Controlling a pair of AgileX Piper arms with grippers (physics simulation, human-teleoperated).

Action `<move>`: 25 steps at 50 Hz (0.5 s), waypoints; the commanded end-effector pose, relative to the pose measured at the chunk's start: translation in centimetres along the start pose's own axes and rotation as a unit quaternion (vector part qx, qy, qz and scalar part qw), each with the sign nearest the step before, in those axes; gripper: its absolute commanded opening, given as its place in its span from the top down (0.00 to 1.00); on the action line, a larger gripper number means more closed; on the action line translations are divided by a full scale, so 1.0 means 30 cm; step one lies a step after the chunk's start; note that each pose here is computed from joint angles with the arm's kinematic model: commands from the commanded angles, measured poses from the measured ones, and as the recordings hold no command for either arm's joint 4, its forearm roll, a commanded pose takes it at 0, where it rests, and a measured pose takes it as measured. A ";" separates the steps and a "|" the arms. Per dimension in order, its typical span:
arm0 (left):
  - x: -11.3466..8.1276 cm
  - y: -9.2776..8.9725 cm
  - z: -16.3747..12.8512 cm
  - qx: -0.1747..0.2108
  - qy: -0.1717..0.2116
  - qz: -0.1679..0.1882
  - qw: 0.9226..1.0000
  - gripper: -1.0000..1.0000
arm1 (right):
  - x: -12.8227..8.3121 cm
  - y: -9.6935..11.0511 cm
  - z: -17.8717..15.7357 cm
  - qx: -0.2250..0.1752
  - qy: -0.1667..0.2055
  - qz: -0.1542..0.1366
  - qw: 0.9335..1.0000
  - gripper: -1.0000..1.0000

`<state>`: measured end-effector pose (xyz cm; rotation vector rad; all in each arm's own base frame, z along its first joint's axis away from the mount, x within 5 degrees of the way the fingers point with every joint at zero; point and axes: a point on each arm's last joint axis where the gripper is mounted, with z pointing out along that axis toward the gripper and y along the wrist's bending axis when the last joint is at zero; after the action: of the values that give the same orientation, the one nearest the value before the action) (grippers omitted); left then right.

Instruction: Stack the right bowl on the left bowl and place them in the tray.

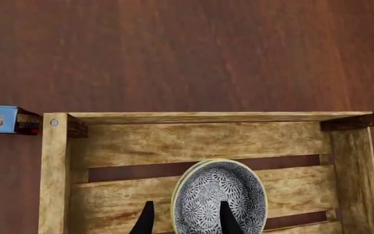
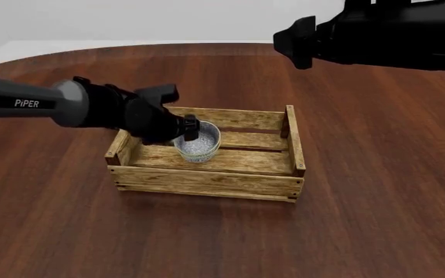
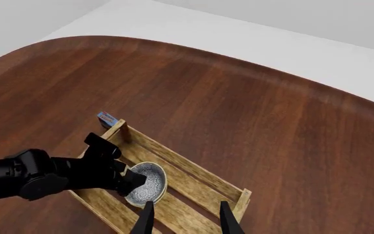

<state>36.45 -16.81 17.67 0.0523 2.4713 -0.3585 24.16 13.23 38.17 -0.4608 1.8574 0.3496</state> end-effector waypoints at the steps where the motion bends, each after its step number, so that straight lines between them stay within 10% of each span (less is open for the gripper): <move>1: 0.010 -0.003 -0.023 0.007 -0.009 -0.023 1.000 0.00 | -0.001 0.002 -0.003 -0.001 -0.001 0.000 1.000 0.00; 25: -0.053 0.032 -0.309 0.026 -0.090 -0.052 0.994 0.00 | -0.001 -0.001 -0.001 0.000 -0.001 0.000 1.000 0.00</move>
<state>34.34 -14.76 23.34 0.0148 2.3632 -0.3922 24.16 13.22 38.15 -0.4621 1.8568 0.3480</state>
